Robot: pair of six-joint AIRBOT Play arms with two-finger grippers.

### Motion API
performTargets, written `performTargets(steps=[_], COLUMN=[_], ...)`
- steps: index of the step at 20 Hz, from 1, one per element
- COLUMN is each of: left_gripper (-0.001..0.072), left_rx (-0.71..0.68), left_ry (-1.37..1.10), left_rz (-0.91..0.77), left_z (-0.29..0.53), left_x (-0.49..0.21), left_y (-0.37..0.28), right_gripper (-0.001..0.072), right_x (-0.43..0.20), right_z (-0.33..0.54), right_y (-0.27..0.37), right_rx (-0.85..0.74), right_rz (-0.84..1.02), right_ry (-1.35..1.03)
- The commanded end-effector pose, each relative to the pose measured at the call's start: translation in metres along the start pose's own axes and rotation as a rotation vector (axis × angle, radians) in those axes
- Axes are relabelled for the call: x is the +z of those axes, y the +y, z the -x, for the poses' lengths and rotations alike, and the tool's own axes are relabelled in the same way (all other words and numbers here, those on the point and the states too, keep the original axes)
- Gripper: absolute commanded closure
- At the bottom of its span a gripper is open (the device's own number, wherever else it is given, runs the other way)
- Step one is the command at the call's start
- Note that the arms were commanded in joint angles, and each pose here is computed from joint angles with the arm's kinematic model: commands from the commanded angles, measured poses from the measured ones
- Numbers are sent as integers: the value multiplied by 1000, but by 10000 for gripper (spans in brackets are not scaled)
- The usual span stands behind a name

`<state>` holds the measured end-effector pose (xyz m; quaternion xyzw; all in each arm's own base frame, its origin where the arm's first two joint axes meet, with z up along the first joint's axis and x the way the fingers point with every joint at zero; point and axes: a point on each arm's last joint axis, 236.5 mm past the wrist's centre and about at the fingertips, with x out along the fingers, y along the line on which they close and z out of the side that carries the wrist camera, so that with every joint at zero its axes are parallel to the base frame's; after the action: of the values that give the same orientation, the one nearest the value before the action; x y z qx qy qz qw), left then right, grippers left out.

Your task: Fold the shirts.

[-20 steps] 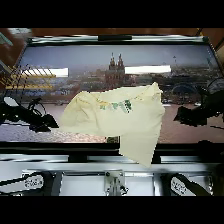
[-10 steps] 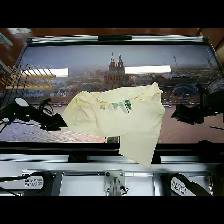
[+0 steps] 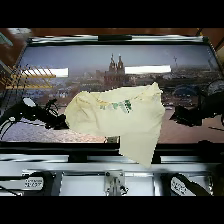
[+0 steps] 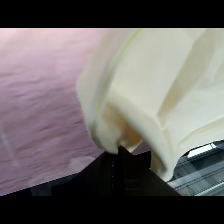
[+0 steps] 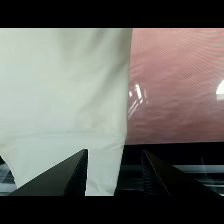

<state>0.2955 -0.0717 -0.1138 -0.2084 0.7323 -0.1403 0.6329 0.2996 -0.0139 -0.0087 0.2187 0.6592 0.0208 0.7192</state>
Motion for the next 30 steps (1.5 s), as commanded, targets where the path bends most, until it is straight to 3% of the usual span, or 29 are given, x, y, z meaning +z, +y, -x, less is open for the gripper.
performTargets(steps=[1,2,3,4,8,14,15,16,20,22,23,24,27,30], left_gripper=[678,679,679,679,680,680,680,680,680,681,681,681,682,682], left_rx=[0,0,-3,-1,-9,-13,-13,-13,-20,-18,-15,-11,7,40], left_ry=[8,1,-8,-21,-46,-38,-38,-37,-14,-31,-50,-80,-223,-489], left_rz=[-9,-16,-27,-38,-59,-61,-62,-62,-63,-72,-81,-101,-184,-326], left_z=[1,5,10,16,34,34,34,34,35,40,45,54,103,200], left_x=[-3,-2,0,2,2,0,0,0,-6,-5,-3,2,23,43], left_y=[-3,-4,-6,-7,-12,-13,-13,-13,-15,-17,-20,-24,-48,-97], right_gripper=[273,243,129,92,92,119,211,242,244,500,600,653,653,654], right_x=[-16,-25,-37,-51,-77,-68,-65,-64,-61,-58,-53,-44,0,51], right_z=[-12,-19,-29,-40,-77,-92,-93,-95,-118,-127,-125,-118,-64,56], right_y=[-4,-8,-11,-14,-2,-8,-8,-6,5,14,18,22,48,99], right_rx=[1,-5,-4,3,102,97,100,111,108,91,88,86,118,147], right_rz=[-18,-27,-40,-55,-154,-191,-198,-210,-194,-138,-115,-88,60,268], right_ry=[53,81,116,156,182,109,97,96,111,93,71,42,-137,-460])
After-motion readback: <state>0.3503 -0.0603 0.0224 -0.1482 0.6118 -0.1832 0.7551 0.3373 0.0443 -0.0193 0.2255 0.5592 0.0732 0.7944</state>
